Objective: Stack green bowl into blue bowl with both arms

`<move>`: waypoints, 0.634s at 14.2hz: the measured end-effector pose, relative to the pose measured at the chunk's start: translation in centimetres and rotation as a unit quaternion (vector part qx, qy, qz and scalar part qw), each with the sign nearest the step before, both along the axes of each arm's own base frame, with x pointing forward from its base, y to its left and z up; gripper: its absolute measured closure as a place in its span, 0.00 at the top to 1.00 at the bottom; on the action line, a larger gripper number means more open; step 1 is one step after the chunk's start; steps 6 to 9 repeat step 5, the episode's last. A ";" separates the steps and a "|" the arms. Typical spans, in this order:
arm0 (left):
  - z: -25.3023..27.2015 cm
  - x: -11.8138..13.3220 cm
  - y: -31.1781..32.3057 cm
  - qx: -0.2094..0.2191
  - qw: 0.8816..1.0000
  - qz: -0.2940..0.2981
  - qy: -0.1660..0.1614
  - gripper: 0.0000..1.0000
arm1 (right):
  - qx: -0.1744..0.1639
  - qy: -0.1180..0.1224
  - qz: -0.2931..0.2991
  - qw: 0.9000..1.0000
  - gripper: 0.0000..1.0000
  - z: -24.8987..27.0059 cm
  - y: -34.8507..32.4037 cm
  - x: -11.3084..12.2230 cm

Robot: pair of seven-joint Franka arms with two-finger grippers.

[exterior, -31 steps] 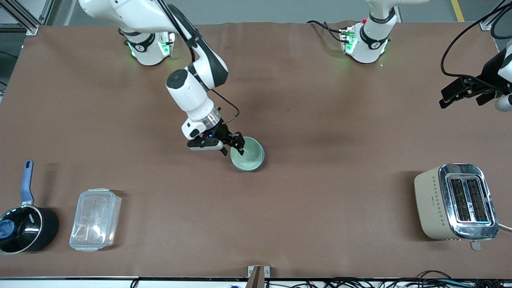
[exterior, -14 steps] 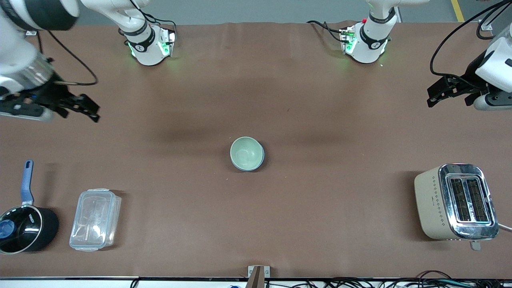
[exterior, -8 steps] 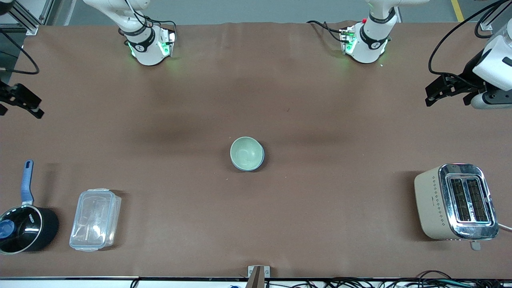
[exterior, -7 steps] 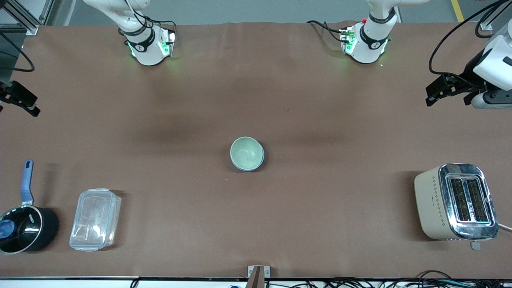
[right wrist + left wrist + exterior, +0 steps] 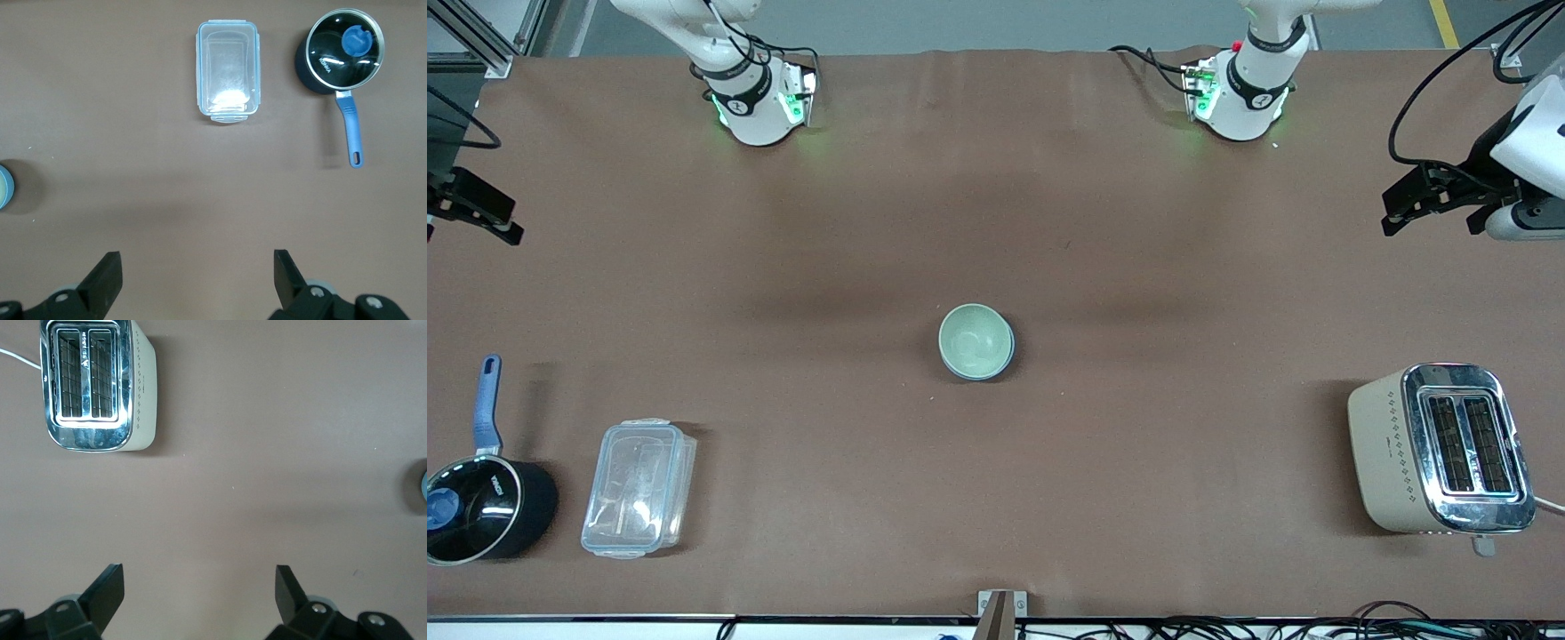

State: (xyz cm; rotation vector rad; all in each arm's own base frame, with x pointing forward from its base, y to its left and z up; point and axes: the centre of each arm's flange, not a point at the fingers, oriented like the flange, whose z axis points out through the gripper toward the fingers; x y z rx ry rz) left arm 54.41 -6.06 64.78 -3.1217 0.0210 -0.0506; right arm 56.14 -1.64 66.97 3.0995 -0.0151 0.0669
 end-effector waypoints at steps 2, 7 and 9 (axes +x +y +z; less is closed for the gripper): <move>0.0 0.0 0.0 0.000 1.000 0.000 0.000 1.00 | 0.000 0.003 0.001 1.000 1.00 -0.5 0.1 0.4; -0.1 0.1 0.0 0.000 1.000 0.000 0.001 1.00 | 0.001 0.006 -0.001 1.000 1.00 -1.1 0.1 0.6; -0.1 0.1 0.0 0.000 1.000 0.000 0.001 1.00 | 0.001 0.006 -0.001 1.000 1.00 -1.1 0.1 0.6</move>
